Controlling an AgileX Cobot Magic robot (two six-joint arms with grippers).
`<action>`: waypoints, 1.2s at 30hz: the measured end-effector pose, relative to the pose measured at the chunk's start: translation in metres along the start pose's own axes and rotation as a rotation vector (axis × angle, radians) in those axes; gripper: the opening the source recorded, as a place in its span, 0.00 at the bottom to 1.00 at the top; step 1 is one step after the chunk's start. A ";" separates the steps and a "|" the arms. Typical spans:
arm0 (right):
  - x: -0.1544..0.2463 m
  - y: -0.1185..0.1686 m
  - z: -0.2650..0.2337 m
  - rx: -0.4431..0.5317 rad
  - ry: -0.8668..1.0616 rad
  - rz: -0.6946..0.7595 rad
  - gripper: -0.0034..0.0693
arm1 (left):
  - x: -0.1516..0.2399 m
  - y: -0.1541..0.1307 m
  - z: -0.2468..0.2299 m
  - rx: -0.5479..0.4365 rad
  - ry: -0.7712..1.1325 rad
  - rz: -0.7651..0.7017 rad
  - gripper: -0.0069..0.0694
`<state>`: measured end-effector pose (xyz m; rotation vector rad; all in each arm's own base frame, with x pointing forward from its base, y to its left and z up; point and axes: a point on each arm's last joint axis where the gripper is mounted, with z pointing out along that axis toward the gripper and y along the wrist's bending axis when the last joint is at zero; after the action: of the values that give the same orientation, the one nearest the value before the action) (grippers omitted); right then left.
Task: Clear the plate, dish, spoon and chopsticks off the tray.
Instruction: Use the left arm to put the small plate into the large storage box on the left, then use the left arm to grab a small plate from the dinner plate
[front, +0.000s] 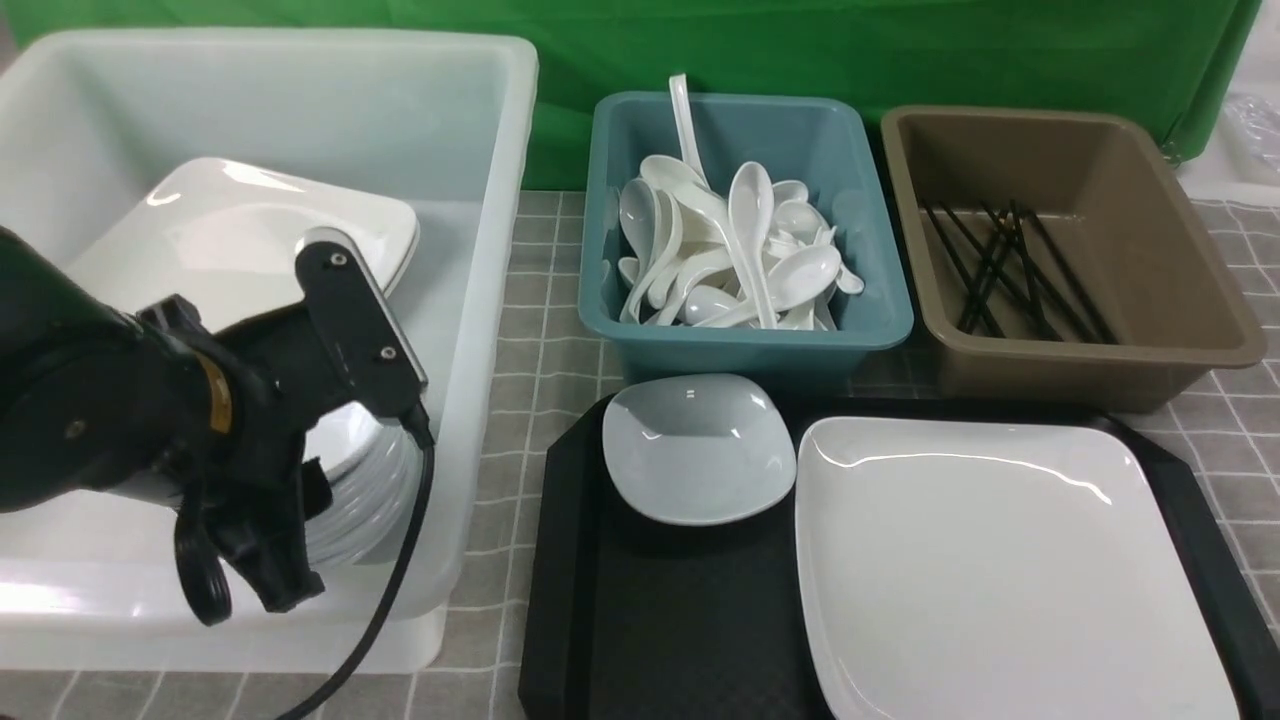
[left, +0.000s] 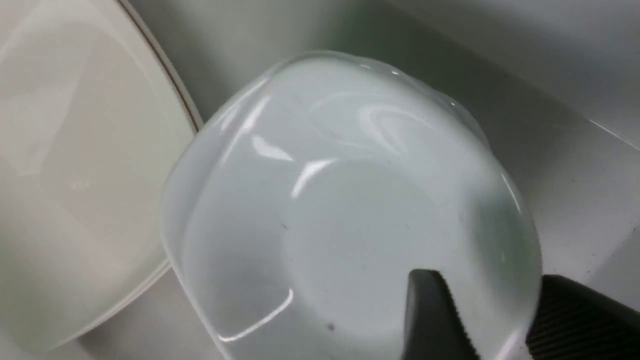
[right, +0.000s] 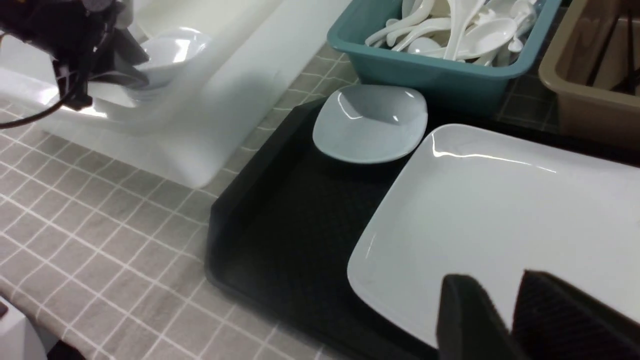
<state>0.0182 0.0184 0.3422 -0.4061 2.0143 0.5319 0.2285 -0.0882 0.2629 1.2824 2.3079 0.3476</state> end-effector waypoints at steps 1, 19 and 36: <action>0.000 0.000 0.000 0.000 0.000 0.000 0.30 | 0.000 0.000 -0.001 0.003 -0.003 -0.018 0.56; 0.000 0.000 0.000 0.002 0.003 -0.069 0.31 | -0.092 -0.032 -0.064 0.230 -0.365 0.026 0.15; 0.011 0.000 -0.001 0.004 0.122 -0.021 0.32 | -0.180 -0.092 0.093 0.237 -0.202 0.300 0.68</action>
<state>0.0128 0.0169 0.3326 -0.4662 2.1260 0.5004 0.2908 -0.2902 0.1932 1.7029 2.0339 0.0362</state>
